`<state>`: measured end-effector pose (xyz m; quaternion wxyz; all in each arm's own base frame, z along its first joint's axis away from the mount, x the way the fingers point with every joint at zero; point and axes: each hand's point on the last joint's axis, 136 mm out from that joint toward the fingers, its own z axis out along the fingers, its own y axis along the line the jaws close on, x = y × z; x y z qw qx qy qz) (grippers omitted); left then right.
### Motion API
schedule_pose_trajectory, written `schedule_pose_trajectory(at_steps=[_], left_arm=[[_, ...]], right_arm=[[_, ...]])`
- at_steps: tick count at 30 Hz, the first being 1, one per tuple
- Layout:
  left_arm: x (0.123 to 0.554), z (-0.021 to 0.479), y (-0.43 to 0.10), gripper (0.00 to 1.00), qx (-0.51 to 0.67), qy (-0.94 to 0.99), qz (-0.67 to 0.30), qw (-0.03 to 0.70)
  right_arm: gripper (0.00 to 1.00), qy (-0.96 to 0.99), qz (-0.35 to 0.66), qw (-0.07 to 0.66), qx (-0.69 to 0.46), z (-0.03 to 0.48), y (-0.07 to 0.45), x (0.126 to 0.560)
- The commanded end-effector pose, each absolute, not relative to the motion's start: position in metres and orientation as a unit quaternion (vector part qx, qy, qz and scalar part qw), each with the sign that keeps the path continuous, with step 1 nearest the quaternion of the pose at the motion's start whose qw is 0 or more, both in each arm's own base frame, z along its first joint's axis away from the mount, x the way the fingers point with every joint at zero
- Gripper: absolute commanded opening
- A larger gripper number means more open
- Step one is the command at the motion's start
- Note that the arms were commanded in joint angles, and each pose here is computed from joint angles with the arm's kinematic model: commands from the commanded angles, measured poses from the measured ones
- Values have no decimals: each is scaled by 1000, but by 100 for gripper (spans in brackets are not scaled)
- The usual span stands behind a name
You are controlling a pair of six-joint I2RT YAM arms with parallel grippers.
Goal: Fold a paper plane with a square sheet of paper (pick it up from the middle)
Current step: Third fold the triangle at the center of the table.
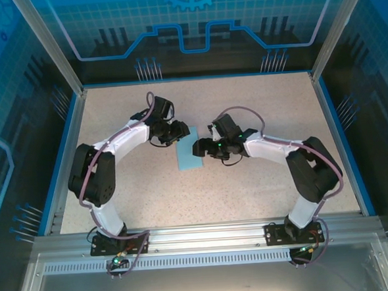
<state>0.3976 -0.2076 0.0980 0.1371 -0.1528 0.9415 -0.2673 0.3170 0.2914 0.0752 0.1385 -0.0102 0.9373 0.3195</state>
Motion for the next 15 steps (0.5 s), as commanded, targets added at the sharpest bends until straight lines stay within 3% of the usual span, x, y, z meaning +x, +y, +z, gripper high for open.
schedule_pose_trajectory(at_steps=[1,15], left_arm=[[417,93,-209,50,-160,931,-297,143],[429,71,-206,51,-169,933,-293,127]], right_arm=[[82,929,351,114,-16,76,314,315],[79,952,302,44,6,42,311,299]])
